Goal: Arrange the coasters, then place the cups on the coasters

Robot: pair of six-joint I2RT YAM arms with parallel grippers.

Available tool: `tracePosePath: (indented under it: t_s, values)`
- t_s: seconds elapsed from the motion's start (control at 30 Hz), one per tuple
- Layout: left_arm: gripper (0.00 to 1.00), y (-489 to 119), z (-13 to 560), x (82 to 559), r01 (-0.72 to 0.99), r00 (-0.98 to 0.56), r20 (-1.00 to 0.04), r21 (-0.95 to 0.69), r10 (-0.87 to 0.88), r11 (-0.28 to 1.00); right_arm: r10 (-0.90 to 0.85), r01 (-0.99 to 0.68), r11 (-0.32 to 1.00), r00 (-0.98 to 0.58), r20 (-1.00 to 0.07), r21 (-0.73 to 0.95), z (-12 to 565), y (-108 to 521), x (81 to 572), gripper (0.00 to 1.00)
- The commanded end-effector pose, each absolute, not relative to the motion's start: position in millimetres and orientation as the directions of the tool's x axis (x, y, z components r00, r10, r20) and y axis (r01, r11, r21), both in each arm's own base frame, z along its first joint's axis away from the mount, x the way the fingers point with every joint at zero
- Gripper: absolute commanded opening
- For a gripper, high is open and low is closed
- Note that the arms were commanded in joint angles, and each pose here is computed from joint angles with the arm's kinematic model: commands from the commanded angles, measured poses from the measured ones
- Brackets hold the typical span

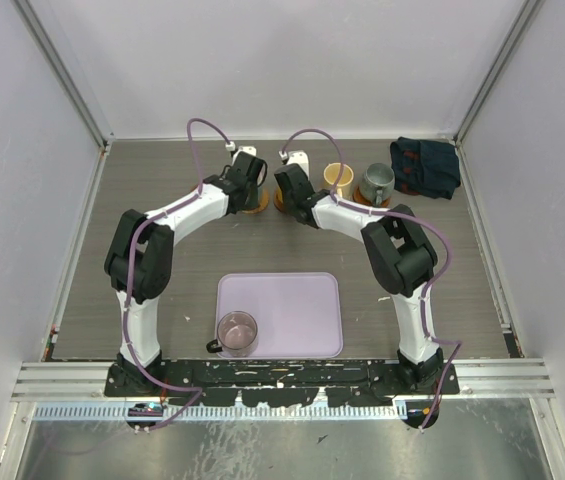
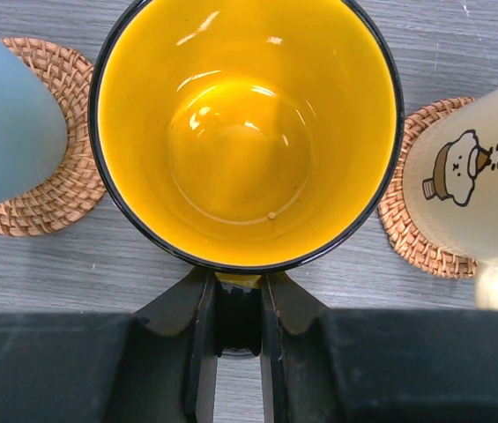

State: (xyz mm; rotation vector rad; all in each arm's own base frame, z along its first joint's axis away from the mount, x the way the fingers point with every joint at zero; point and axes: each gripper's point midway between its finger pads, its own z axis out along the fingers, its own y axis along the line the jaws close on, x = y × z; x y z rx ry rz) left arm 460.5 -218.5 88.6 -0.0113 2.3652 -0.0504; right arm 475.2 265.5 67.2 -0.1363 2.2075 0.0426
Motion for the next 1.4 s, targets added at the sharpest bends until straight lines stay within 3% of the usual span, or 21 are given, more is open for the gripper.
tracePosePath:
  t_s: [0.0, 1.37]
  values:
    - [0.00, -217.4, 99.7, 474.6, -0.033, -0.658, -0.751, -0.056, -0.064, 0.998, 0.001, -0.106, 0.992, -0.498, -0.867, 0.062, 99.3, 282.5, 491.4, 0.01]
    - [0.00, -212.0, 97.0, 466.9, -0.051, -0.667, -0.741, -0.054, -0.074, 0.997, -0.080, -0.069, 0.996, -0.554, -0.829, -0.050, 81.9, 270.9, 472.1, 0.01]
